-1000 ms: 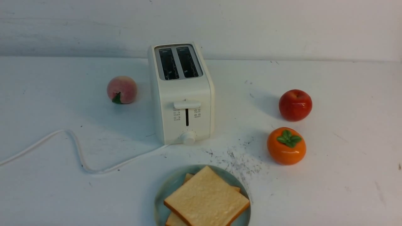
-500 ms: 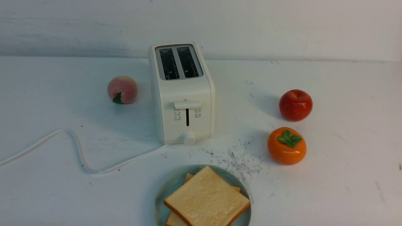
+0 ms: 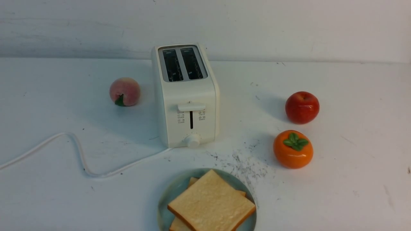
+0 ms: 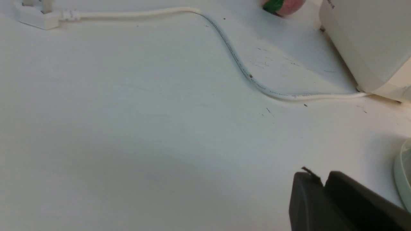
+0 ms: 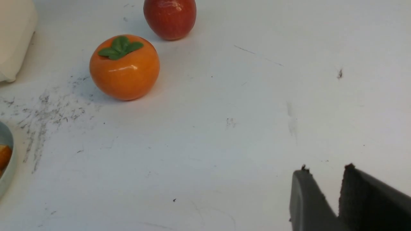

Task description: Take toasted bread from bread machine on white table place on plate.

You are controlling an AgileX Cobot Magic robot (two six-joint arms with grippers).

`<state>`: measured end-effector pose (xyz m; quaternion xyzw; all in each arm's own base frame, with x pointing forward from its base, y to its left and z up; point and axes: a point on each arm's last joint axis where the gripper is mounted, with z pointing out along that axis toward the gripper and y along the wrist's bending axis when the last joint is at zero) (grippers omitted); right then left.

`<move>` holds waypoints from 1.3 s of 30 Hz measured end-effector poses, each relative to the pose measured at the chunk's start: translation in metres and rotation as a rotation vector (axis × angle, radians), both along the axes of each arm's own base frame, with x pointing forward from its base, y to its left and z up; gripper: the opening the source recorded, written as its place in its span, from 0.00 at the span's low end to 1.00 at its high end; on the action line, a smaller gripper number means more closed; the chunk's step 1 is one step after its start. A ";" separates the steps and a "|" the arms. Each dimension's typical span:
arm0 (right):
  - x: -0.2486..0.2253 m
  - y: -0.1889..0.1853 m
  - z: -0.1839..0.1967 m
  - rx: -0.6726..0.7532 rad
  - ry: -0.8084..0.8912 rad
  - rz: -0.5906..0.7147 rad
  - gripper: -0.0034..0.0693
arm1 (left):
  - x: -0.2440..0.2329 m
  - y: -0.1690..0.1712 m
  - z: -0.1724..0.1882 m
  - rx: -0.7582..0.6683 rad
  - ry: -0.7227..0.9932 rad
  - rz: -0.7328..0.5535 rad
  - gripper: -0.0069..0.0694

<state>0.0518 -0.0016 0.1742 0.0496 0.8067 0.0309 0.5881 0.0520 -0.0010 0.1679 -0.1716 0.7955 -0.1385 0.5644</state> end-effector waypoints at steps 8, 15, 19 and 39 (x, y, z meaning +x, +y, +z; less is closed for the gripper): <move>0.000 0.000 0.000 0.000 0.000 0.000 0.29 | 0.000 0.000 0.000 -0.003 0.000 0.003 0.19; 0.000 0.000 0.000 0.000 0.000 0.000 0.30 | 0.000 0.000 0.000 -0.003 0.000 0.003 0.20; 0.000 0.000 0.000 0.000 0.000 0.000 0.30 | 0.000 0.000 0.000 -0.003 0.000 0.003 0.21; 0.000 0.000 0.000 0.000 0.000 0.000 0.32 | 0.000 0.000 0.000 -0.003 0.000 0.003 0.23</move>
